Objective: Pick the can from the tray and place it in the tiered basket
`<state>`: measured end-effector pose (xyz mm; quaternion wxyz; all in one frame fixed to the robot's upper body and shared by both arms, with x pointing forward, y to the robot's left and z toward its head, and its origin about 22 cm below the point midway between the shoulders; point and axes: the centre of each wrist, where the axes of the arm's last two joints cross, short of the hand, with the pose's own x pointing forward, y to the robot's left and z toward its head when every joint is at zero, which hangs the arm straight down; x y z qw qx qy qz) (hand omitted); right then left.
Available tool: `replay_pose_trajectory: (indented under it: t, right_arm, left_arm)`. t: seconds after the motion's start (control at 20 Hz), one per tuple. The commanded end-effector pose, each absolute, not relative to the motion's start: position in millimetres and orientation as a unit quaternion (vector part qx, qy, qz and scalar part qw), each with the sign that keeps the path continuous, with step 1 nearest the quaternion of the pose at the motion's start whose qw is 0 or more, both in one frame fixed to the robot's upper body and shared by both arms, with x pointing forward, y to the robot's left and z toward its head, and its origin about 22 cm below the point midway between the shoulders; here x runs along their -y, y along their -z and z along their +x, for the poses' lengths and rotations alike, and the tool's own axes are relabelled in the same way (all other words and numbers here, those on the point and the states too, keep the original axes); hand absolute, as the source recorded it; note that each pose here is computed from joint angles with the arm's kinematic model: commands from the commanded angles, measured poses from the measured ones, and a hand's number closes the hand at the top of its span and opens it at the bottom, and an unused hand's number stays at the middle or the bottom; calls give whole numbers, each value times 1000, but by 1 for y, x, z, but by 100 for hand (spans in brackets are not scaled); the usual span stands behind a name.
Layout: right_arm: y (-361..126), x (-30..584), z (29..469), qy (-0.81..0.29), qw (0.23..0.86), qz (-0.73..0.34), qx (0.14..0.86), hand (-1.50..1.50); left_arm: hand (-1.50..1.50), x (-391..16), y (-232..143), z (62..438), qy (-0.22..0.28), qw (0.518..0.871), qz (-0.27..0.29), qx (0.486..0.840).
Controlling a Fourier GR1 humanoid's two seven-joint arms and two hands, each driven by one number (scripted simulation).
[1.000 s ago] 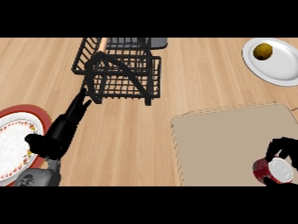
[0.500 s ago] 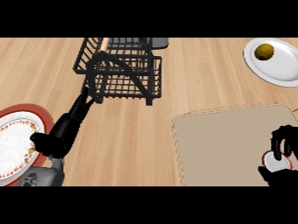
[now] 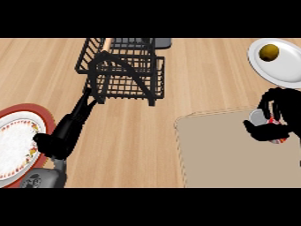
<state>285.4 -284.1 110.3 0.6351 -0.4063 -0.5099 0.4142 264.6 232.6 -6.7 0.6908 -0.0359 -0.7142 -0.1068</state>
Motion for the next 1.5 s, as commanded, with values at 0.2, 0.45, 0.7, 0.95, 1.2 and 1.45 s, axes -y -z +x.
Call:
replay_pose_trajectory:
  t: [0.2, 0.45, 0.7, 0.95, 1.2, 1.45]
  right_arm:
    - [-188, 249, 285, -307, 585, -314, 682, 150]
    - [-247, 191, 295, -315, 571, -312, 691, 150]
    - [-286, 155, 312, -289, 579, -290, 705, 150]
    - [-323, 105, 338, -299, 596, -285, 689, 150]
    - [-332, 63, 372, -285, 613, -269, 686, 150]
    - [-309, 10, 385, -315, 615, -265, 673, 150]
  left_arm:
    - [0, -231, 26, 256, 101, 717, -35, 689]
    - [0, -228, 20, 270, 109, 717, -36, 688]
    - [0, -230, 12, 269, 114, 714, -37, 690]
    - [0, -230, 25, 268, 107, 714, -41, 691]
    - [0, -218, 23, 272, 124, 711, -42, 691]
    - [0, -225, 9, 267, 115, 702, -50, 701]
